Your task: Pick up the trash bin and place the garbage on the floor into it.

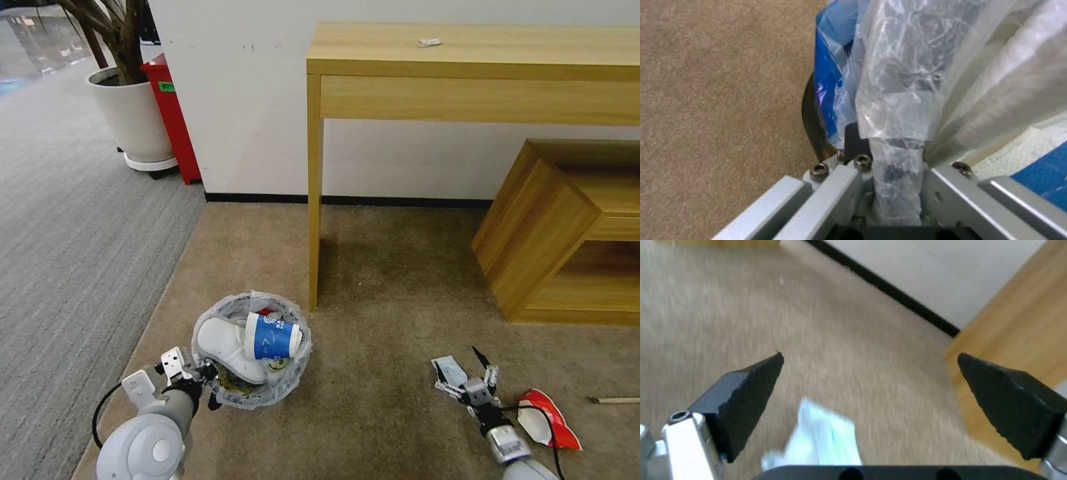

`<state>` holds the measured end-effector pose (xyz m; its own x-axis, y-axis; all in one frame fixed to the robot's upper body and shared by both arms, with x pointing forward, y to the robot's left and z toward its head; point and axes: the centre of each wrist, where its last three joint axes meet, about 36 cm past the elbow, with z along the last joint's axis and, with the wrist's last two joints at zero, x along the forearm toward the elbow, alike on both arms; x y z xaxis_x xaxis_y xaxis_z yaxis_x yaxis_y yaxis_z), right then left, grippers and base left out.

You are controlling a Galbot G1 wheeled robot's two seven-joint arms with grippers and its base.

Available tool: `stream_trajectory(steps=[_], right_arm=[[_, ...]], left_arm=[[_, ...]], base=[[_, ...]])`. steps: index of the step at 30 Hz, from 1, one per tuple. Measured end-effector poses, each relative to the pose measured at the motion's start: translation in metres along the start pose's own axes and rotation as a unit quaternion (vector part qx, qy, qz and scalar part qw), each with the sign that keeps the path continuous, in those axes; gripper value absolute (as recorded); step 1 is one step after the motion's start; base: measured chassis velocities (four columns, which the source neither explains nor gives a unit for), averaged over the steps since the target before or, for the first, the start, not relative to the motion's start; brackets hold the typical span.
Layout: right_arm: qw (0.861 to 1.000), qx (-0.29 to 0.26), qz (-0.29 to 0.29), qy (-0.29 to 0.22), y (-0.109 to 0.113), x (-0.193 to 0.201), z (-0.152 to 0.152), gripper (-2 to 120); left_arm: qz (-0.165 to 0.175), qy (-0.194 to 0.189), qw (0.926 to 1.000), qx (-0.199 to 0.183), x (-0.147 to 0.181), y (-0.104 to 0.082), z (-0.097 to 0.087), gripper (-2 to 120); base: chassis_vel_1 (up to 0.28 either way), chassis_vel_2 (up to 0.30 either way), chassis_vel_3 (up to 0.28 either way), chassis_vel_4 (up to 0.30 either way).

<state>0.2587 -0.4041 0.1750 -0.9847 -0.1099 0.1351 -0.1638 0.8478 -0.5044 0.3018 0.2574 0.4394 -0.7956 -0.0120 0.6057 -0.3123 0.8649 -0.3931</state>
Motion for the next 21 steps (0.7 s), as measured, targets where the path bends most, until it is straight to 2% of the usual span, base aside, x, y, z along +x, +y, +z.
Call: stream_trajectory(steps=[9, 21], right_arm=[[0.999, 0.004, 0.019, 0.047, 0.008, 0.021, 0.034, 100], [0.998, -0.003, 0.032, 0.058, 0.009, -0.005, 0.037, 100]], left_arm=[[0.009, -0.004, 1.0000, -0.001, 0.005, -0.004, 0.000, 0], [0.022, -0.018, 0.9996, -0.003, 0.019, -0.012, -0.002, 0]], base=[[0.000, 0.000, 0.000, 0.000], [0.000, 0.000, 0.000, 0.000]])
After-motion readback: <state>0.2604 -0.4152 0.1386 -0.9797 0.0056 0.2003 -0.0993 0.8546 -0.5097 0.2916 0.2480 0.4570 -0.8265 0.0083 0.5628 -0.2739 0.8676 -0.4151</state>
